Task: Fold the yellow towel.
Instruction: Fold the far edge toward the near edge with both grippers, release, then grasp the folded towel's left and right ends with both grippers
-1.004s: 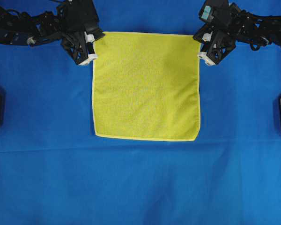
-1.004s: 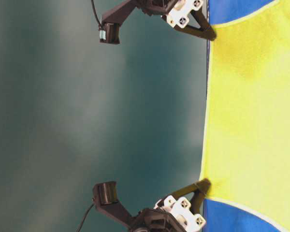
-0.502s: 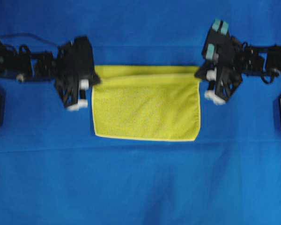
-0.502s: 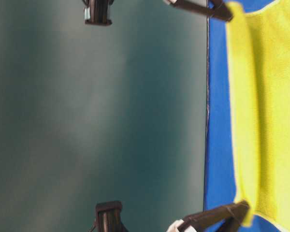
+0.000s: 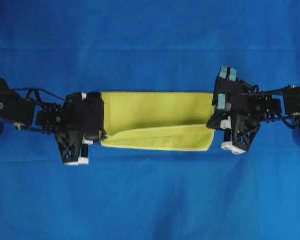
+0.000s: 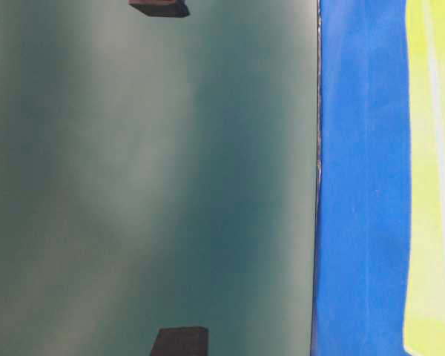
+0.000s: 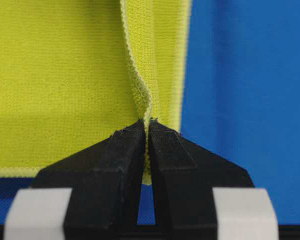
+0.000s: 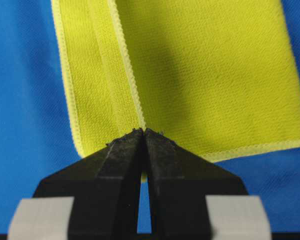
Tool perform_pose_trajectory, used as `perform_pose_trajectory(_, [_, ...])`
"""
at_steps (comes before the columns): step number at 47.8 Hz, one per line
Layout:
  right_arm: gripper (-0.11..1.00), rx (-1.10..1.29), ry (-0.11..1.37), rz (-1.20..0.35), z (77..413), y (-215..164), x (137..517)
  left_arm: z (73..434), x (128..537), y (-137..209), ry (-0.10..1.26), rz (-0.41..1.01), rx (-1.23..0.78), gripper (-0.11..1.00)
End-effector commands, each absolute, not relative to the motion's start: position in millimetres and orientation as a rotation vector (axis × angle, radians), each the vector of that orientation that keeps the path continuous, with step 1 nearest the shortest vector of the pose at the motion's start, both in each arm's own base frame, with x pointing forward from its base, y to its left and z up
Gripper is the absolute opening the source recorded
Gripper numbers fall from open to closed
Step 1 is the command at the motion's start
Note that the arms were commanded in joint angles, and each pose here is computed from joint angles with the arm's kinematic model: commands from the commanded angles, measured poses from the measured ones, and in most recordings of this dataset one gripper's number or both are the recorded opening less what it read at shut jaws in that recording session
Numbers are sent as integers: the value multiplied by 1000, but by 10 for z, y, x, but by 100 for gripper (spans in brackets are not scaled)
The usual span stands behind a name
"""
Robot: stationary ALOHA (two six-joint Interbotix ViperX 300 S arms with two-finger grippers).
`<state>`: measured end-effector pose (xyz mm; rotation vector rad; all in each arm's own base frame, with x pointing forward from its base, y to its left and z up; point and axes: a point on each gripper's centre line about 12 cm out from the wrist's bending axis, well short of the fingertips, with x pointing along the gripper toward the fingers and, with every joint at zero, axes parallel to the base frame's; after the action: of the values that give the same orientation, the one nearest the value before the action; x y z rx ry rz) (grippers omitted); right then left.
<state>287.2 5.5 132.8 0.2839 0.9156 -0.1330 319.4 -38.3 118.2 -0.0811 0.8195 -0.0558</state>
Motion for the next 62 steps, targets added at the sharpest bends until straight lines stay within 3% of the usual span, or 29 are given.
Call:
perform_pose_trajectory(1, [2,284,896,-122,1378,84,2936,1264,3269,-453,790,-76,-75,1])
perform_pose_trajectory(18, [2,290,883,-121,1359,87,2993,1267,3278,-454,788,-75,-78,1])
perform_pose_trajectory(23, [4,285,870,-109,1374,116,3019,1272,3272,-454,788,-75,-78,10])
perform_pose_trajectory(32, [57,274,871,-89,1433,180,3032,1384,3272,-454,760,-84,-64,52])
perform_pose_trajectory(35, [66,268,874,-86,1487,187,3021,1466,3264,-448,743,-86,-63,60])
perform_pose_trajectory(40, [59,248,865,-84,1607,165,2979,1629,3236,-389,707,-73,-71,63])
perform_pose_trajectory(45, [60,223,835,-101,1687,58,2957,1681,3217,-242,689,-32,-86,62])
perform_pose_trajectory(62, [60,238,878,-285,1440,-585,2883,1464,3237,374,748,116,-59,62])
